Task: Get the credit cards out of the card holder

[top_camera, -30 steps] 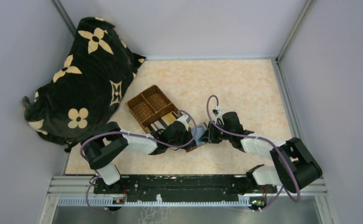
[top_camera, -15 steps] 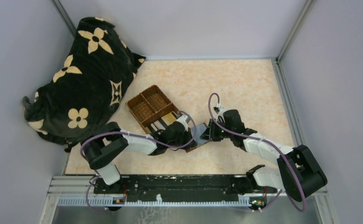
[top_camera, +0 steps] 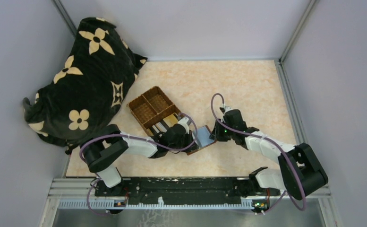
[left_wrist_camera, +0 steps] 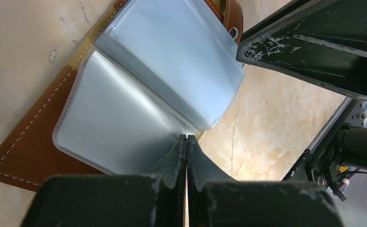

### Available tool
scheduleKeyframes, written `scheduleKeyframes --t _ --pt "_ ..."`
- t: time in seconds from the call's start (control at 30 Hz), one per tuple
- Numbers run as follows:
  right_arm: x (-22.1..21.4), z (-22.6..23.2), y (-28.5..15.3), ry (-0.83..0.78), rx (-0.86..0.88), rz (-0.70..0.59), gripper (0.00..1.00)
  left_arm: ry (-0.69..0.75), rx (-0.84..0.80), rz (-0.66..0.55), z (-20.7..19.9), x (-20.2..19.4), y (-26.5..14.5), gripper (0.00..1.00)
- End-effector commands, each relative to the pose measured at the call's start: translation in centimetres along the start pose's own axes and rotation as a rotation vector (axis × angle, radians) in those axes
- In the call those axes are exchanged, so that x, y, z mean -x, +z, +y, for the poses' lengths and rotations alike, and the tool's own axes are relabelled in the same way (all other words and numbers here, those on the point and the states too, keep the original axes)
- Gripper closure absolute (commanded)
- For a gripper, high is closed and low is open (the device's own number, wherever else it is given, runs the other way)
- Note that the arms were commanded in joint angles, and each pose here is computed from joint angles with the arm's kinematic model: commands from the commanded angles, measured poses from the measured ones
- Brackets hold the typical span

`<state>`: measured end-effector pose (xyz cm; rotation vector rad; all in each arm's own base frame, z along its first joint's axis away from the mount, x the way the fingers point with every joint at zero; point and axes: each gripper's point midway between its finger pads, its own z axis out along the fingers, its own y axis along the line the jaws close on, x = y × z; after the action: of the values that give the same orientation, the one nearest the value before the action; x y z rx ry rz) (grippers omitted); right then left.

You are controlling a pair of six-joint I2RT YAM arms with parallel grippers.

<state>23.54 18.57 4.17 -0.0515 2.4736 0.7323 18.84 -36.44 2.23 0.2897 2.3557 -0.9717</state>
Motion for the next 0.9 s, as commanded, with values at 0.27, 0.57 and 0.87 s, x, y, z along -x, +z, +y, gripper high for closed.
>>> scheduleKeyframes --t 0.27,0.57,0.87 --pt "0.1 -0.9 1.2 -0.026 -0.012 0.000 0.78 0.016 0.116 0.125 3.7 -3.8 -0.5 1.00" --pt "-0.7 1.6 1.1 0.013 0.128 0.024 0.78 0.017 0.114 0.133 3.7 -3.9 -0.1 1.00" --pt "-0.4 3.4 0.0 0.019 0.210 0.013 0.78 0.010 0.106 0.142 3.6 -4.2 0.0 1.00"
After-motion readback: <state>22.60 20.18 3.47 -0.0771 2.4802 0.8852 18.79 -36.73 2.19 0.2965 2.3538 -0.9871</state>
